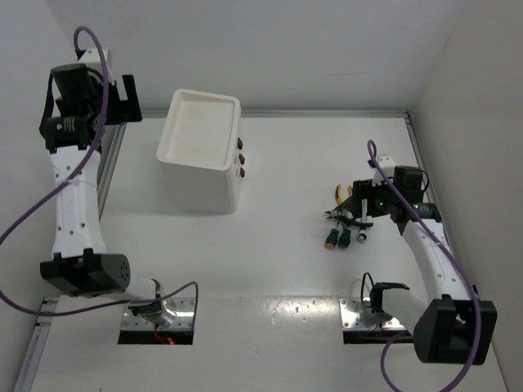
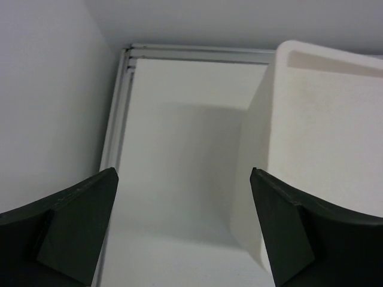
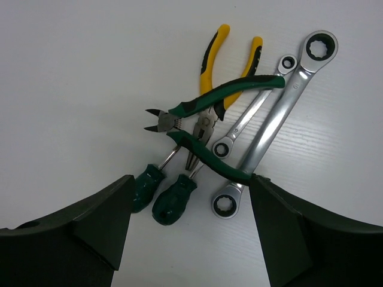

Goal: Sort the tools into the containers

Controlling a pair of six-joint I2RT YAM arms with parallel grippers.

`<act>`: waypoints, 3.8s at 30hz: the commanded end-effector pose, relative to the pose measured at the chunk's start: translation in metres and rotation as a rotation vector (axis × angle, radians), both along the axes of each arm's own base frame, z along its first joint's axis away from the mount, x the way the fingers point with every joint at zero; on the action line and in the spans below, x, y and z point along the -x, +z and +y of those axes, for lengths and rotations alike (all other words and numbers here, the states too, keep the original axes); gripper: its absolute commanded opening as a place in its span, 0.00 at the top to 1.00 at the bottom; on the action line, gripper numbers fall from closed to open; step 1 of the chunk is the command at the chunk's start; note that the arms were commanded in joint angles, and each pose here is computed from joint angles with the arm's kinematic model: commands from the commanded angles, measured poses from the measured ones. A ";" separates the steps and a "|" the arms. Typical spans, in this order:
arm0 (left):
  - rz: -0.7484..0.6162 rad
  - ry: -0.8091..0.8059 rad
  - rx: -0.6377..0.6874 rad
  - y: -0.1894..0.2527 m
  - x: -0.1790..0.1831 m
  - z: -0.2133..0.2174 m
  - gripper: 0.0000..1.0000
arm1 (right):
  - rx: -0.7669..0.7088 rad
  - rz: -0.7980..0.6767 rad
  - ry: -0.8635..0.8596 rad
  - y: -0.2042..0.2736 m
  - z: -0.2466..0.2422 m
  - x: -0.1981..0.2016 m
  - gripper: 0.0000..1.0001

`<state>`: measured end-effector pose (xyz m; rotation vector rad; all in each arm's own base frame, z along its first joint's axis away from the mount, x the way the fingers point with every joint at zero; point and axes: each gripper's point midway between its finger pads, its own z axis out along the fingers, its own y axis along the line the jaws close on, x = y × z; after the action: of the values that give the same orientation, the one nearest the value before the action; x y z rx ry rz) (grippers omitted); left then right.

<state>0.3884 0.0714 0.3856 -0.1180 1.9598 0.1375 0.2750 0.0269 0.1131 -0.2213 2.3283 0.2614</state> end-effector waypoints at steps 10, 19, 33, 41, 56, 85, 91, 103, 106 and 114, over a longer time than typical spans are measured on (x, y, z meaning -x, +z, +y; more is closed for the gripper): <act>0.151 -0.286 0.162 -0.040 -0.045 -0.060 0.25 | -0.019 -0.045 0.024 0.024 0.004 -0.026 0.22; 0.198 -0.367 0.167 -0.061 -0.053 -0.096 0.26 | -0.021 -0.018 0.024 0.015 0.004 -0.025 0.22; 0.236 -0.206 0.111 -0.095 -0.069 -0.078 0.30 | -0.098 -0.046 0.066 0.026 0.018 -0.037 0.25; 0.280 -0.242 0.107 -0.113 -0.071 -0.085 0.43 | -0.272 -0.199 0.329 0.048 0.077 -0.062 0.32; 0.394 -0.356 0.164 -0.149 -0.069 -0.100 1.00 | -0.249 -0.467 0.911 0.010 0.180 -0.157 0.34; 0.476 -0.387 0.222 -0.180 -0.066 -0.125 1.00 | -0.316 -0.553 1.149 -0.037 0.336 -0.172 0.48; 0.477 -0.389 0.214 -0.180 -0.066 -0.128 1.00 | -0.343 -0.549 1.161 -0.034 0.356 -0.180 0.48; 0.469 -0.382 0.207 -0.179 -0.068 -0.126 1.00 | -0.332 -0.462 1.203 -0.047 0.373 -0.180 0.52; 0.478 -0.381 0.209 -0.183 -0.069 -0.126 1.00 | -0.324 -0.432 1.233 -0.054 0.379 -0.168 0.52; 0.478 -0.373 0.202 -0.184 -0.069 -0.124 1.00 | -0.275 -0.452 1.230 -0.057 0.379 -0.159 0.57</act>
<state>0.4664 -0.0201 0.2541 0.1625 2.2747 -0.1631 0.4488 0.3781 0.0282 -1.3206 1.5790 0.9971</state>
